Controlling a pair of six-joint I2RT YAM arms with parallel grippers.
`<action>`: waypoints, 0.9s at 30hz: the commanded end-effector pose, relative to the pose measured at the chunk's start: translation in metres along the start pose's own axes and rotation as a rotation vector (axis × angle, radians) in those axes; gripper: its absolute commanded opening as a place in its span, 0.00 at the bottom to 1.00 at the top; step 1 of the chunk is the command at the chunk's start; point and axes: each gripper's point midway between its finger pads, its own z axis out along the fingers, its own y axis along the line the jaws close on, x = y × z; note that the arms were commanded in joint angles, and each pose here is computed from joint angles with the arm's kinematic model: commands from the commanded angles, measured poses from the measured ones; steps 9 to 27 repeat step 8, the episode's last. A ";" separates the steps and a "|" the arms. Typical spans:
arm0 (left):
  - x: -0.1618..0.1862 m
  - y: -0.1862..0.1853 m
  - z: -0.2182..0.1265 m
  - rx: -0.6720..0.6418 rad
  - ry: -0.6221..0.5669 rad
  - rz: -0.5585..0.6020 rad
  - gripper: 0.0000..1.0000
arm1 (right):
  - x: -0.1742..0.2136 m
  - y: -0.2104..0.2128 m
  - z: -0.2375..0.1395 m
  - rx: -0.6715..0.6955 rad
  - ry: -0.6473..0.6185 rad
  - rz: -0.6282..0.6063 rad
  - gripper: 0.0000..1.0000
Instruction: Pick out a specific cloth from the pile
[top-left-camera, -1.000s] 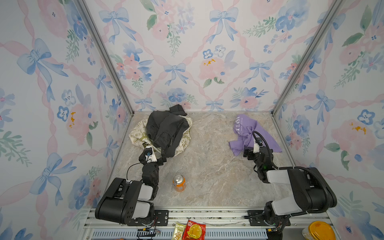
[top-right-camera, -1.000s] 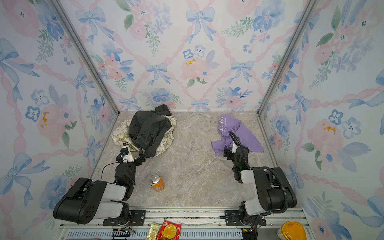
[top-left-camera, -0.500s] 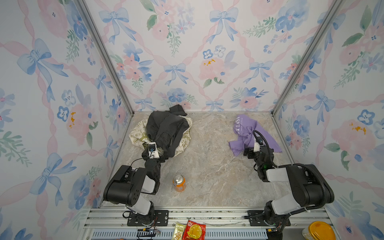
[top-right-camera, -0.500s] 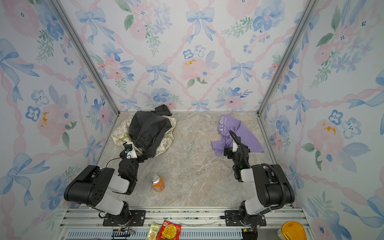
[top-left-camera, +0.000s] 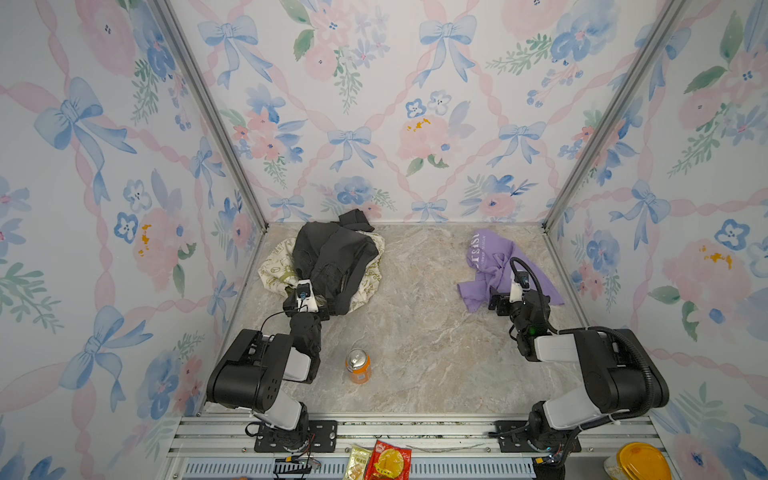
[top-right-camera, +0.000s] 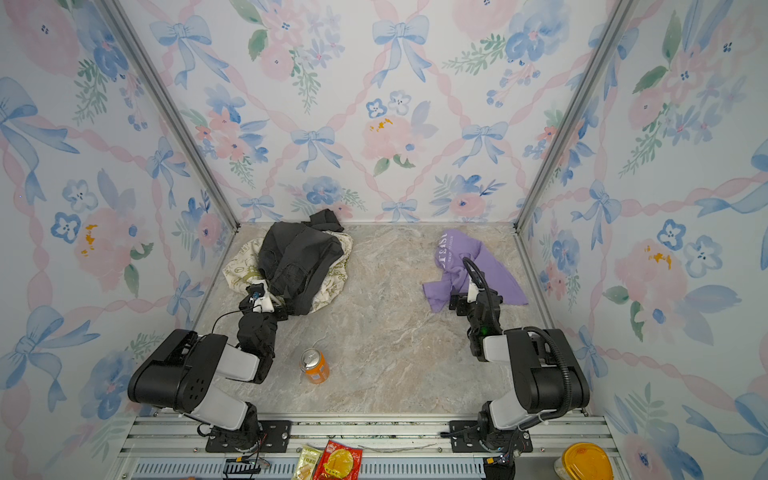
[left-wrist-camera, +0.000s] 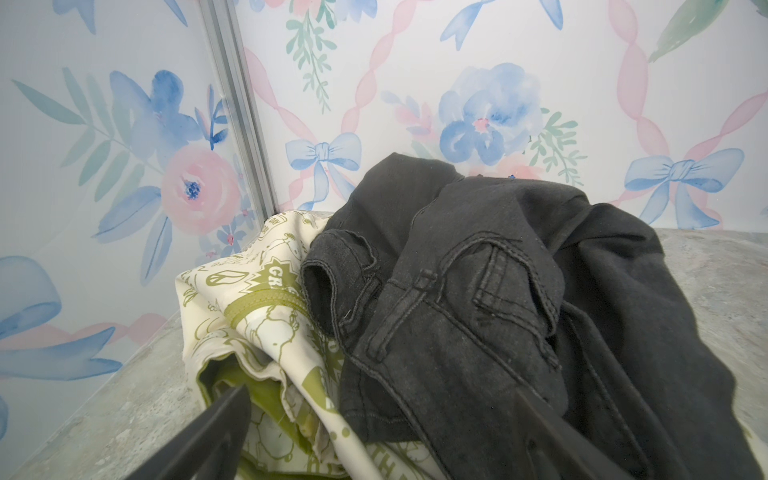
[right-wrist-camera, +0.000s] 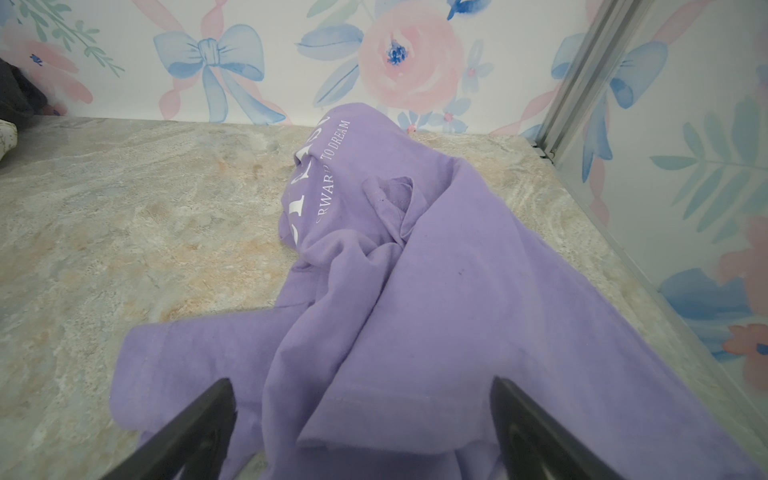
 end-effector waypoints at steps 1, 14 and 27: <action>0.001 0.003 0.003 -0.015 0.006 -0.005 0.98 | -0.002 0.001 0.004 -0.007 0.004 0.016 0.97; 0.002 0.003 0.004 0.000 0.013 -0.011 0.98 | -0.003 0.000 0.004 -0.006 0.003 0.016 0.97; 0.002 0.003 0.004 0.000 0.013 -0.011 0.98 | -0.003 0.000 0.004 -0.006 0.003 0.016 0.97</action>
